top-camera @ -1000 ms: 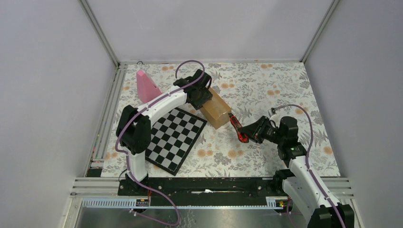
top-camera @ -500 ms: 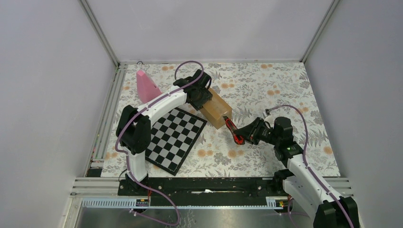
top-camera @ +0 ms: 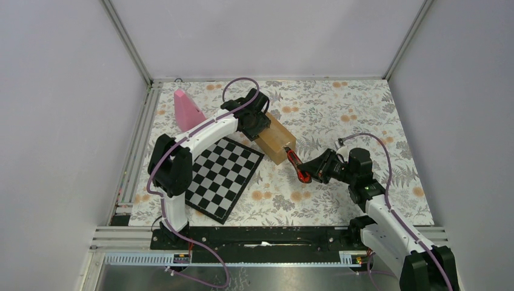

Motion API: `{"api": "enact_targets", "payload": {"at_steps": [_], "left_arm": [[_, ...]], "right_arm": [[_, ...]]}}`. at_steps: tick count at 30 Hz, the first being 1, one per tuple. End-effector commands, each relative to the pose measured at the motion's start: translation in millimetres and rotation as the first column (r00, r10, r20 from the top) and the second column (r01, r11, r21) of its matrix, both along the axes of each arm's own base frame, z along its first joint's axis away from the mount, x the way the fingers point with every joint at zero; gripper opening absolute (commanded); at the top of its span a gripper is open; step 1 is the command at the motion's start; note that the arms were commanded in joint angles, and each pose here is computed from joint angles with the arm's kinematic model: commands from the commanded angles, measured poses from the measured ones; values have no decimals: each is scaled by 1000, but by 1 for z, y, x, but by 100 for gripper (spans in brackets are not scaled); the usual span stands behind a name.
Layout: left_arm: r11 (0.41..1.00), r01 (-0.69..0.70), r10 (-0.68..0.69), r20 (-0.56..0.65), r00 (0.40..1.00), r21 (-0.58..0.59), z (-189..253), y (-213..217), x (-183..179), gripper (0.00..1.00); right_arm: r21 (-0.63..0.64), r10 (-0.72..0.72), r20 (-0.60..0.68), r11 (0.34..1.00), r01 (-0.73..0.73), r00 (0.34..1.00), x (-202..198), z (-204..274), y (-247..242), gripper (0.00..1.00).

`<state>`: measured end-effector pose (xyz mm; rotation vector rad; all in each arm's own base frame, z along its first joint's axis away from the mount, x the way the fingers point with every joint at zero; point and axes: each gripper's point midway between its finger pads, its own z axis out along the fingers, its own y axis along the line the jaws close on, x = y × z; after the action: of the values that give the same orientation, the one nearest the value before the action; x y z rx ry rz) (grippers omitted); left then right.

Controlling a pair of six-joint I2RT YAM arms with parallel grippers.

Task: Unpack the express box
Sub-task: Cut the express box at the center of the board.

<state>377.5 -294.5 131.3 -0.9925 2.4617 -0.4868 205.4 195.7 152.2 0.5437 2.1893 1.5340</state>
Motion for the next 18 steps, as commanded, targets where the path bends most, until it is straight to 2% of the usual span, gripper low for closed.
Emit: {"api": "enact_targets", "payload": {"at_steps": [1, 18], "left_arm": [[997, -6, 11, 61, 998, -80, 32, -4, 3, 2], [992, 16, -13, 26, 1000, -127, 28, -12, -5, 1]], "right_arm": [[11, -23, 65, 1000, 22, 998, 9, 15, 1, 0], [22, 1, 67, 1000, -3, 998, 18, 12, 7, 0]]}}
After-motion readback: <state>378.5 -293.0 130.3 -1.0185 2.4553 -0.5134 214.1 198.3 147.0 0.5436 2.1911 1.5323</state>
